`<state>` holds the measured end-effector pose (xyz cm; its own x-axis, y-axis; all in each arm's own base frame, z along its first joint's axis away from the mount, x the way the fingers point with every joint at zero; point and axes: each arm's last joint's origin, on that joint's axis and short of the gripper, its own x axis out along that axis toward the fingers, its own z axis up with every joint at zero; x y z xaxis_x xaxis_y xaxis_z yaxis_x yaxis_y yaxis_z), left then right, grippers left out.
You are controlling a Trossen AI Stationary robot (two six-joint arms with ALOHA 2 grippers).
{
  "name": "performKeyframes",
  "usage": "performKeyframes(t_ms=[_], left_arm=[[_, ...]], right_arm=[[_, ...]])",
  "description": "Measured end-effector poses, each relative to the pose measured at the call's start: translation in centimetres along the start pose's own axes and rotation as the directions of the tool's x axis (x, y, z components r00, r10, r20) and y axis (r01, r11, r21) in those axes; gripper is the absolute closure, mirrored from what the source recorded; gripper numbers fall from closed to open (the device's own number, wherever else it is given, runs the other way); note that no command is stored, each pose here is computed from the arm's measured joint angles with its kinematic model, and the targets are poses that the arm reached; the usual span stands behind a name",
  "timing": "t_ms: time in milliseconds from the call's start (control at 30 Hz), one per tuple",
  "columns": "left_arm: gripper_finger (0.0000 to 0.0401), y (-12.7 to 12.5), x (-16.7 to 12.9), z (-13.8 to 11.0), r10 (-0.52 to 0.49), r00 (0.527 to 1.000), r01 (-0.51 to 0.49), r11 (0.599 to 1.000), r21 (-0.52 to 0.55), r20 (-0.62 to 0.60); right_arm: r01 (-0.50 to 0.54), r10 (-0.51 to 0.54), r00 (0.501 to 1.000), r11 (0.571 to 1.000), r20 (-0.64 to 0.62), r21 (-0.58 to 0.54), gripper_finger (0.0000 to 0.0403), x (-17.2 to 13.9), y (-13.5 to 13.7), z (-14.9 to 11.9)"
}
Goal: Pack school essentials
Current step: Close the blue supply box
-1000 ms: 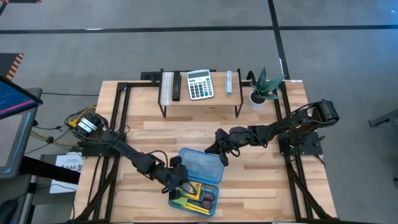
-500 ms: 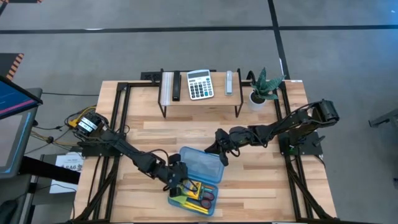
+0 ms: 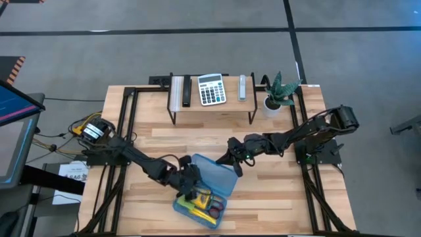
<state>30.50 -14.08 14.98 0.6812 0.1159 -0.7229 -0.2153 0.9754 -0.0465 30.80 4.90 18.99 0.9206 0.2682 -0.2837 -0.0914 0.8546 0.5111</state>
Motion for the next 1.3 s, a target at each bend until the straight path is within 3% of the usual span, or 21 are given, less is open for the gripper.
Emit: performKeyframes(t_ms=[567,867,1067,1167,1300], left_arm=[[0.0401,-0.1,-0.2,0.9,0.050,0.998,-0.051,0.998,0.021,0.047],[0.0401,-2.4,-3.8,2.8,0.040,0.991,-0.053,0.994,0.096,0.128],[0.0401,-4.9,-7.3,1.5,-0.101,0.986,0.079,0.983,0.163,0.131],[0.0401,-6.8,-8.8,-0.1,-0.230,0.971,0.210,0.952,0.224,0.069],[0.0401,-9.2,-9.4,-2.7,-0.320,0.947,0.307,0.911,0.274,0.002]], right_arm=[[-0.034,0.034,0.999,0.999,0.017,-0.008,0.0397,0.0,0.6,0.0],[-0.027,0.027,1.000,1.000,0.004,-0.006,0.0397,0.1,0.6,-0.1],[-0.028,0.028,1.000,1.000,0.005,-0.006,0.0397,0.1,0.6,-0.1],[-0.028,0.028,1.000,1.000,0.005,-0.007,0.0397,0.1,0.6,-0.1],[-0.028,0.028,1.000,1.000,0.006,-0.007,0.0397,0.1,0.6,-0.1]])
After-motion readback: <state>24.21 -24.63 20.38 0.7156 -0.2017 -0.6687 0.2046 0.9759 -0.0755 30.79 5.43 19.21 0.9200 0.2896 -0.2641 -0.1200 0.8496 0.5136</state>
